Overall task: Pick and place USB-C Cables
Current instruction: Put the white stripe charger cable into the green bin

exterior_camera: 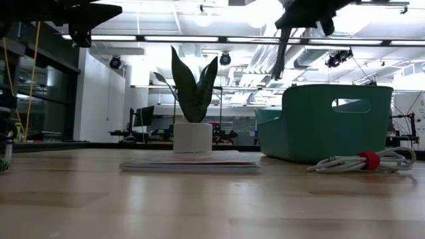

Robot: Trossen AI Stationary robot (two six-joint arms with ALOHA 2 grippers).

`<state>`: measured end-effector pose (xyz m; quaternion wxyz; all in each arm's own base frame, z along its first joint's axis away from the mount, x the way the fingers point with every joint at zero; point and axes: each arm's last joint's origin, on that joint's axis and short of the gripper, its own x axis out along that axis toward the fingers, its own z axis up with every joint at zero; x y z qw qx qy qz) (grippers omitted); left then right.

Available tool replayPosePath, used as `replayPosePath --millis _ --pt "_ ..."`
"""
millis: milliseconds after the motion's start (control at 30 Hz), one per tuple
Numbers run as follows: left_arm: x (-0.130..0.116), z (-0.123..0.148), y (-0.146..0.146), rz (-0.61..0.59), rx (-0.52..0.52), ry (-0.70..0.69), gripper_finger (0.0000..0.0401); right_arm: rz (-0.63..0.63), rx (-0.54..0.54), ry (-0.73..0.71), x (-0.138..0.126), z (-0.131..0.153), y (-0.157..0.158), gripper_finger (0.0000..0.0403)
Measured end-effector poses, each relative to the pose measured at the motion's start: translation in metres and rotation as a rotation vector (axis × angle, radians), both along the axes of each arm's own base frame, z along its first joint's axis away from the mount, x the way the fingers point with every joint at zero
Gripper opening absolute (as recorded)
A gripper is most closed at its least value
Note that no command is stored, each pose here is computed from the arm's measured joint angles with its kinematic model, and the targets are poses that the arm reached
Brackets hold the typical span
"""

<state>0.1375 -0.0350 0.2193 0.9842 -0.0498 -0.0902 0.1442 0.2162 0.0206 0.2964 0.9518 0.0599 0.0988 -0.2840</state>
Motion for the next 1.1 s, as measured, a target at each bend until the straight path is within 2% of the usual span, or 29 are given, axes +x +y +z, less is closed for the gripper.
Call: replayPosePath --millis 167,300,433,600,900,1100 --pt "0.000 0.000 0.000 0.007 -0.001 0.001 0.0156 -0.131 0.109 0.263 0.015 0.020 -0.027 0.0007" --pt "0.000 0.001 0.001 0.019 -0.006 -0.005 0.0156 -0.123 0.229 0.449 0.029 0.017 -0.042 0.0007" --pt "0.000 0.001 0.001 0.022 -0.009 -0.012 0.0156 -0.086 0.341 0.601 0.041 -0.003 -0.051 0.0007" --pt "0.000 0.001 0.001 0.026 -0.011 -0.012 0.0156 -0.138 0.409 0.780 0.054 -0.036 -0.060 0.0006" --pt "0.000 0.001 0.001 0.026 -0.011 -0.012 0.0156 -0.123 0.513 0.991 0.075 -0.087 -0.071 0.0007" --pt "0.000 0.001 0.001 0.026 -0.011 -0.012 0.0156 -0.122 0.579 1.071 0.080 -0.110 -0.085 0.0007"
